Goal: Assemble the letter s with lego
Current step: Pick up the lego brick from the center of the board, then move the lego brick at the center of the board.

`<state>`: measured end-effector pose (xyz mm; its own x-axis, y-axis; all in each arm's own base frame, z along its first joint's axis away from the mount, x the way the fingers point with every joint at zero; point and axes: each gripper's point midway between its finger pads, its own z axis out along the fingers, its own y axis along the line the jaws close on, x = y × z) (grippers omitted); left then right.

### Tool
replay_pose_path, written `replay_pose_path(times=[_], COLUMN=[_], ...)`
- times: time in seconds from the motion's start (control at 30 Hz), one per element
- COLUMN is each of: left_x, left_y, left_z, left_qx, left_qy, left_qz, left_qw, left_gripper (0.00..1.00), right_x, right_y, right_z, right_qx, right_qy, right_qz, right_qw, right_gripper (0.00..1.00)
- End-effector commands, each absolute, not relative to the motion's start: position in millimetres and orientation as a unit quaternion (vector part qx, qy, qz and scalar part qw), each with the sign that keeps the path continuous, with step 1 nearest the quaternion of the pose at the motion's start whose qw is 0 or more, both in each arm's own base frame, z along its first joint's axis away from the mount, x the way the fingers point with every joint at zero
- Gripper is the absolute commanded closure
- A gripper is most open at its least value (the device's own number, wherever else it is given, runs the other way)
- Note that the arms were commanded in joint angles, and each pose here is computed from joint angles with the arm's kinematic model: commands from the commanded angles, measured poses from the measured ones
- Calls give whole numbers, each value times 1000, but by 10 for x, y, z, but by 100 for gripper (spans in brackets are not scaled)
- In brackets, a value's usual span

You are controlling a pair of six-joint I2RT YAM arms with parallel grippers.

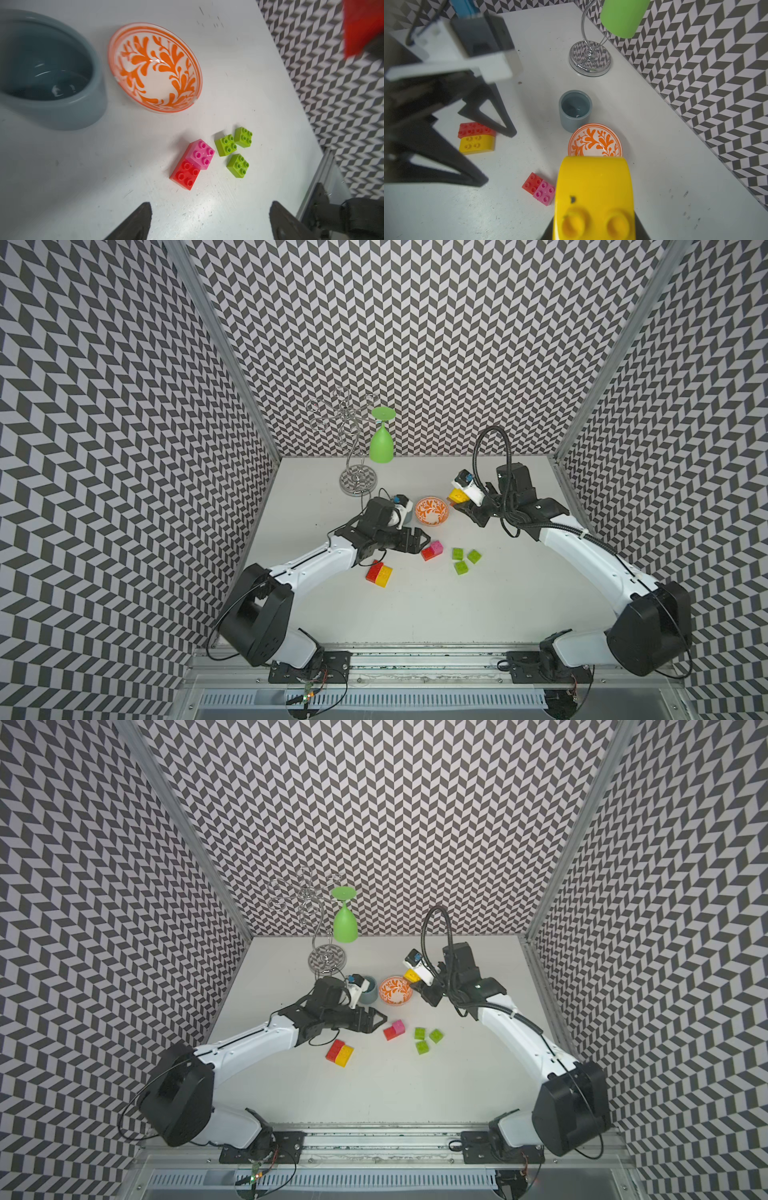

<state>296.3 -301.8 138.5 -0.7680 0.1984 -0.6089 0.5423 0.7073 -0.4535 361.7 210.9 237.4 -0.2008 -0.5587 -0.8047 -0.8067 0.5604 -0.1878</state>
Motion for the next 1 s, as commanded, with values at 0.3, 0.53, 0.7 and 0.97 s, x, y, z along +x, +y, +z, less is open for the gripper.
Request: replay_pose_path(times=[0.3,0.53,0.7,0.97], left_x=[3046,3201,3293,3225], left_y=[-3427,-3475,-3523,-3570], left_z=[828,589,593,434], left_qx=[413,432,435,463], left_qy=[881,881,879,870], left_qz=[-78,-40,-39,-54], left_qw=[217,188,192,159], left_gripper=[6,9,10,36], right_x=[3756,3779,3755,3717], right_y=[1929,1821,1797,1787], right_z=[2676,2762,2794,2812], right_qx=[-408,-401,-396,-395], right_qy=[754,747,741,734], right_qz=[138,136,138,141], right_qw=[496,513,525,535], right_gripper=[79,79,79,79])
